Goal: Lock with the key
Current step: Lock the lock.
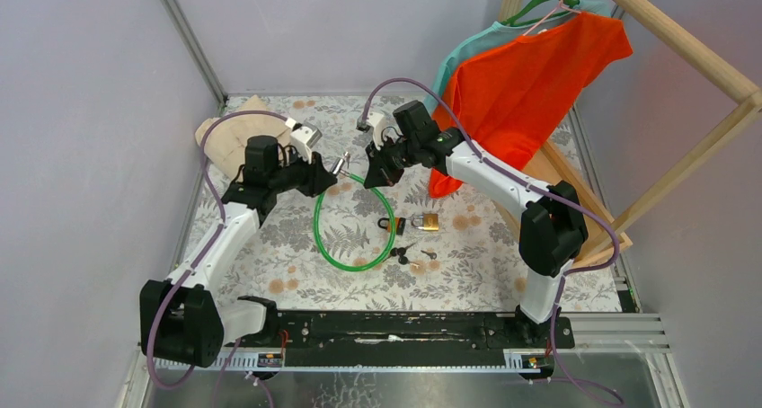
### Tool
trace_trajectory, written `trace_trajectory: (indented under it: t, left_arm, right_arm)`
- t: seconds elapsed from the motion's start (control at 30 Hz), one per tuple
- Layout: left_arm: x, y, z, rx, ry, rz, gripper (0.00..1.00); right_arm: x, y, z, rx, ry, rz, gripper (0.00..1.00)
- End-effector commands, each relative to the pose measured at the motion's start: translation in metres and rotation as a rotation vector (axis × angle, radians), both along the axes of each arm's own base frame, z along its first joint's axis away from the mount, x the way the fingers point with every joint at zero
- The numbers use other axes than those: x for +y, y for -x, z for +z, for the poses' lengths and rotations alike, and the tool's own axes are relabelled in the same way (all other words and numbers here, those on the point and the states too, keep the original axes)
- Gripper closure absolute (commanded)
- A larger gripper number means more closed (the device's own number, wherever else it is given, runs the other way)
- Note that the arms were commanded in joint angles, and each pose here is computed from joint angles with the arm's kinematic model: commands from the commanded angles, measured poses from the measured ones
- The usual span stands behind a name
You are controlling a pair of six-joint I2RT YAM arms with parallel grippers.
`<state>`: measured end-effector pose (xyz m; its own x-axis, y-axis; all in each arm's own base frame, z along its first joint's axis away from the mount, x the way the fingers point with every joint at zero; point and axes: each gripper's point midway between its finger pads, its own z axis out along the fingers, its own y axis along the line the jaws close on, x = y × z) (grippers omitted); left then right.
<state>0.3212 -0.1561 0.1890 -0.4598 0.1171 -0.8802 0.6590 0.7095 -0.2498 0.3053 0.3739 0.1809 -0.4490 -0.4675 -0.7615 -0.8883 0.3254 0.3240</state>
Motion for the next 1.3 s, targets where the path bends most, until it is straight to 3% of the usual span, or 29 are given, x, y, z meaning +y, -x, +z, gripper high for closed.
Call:
trace_trajectory:
  t: [0.0,0.47,0.9,1.27]
  left_arm:
    - [-0.028,0.019,0.023,-0.067,0.107,-0.139,1.00]
    - [-0.031,0.024,0.017,-0.064,0.121,-0.175,1.00]
    - [-0.039,0.021,0.016,0.049,0.180,-0.168,1.00]
    - [-0.043,0.033,0.027,-0.050,0.201,-0.246,1.00]
  right_arm:
    - [0.028,0.003,0.063,-0.139,-0.185,0.125,1.00]
    - [0.033,0.012,0.072,-0.135,-0.221,0.211,1.00]
    - [0.031,-0.022,0.083,-0.248,-0.157,0.067,1.00]
    - [0.031,0.001,0.054,-0.177,-0.159,0.180,1.00]
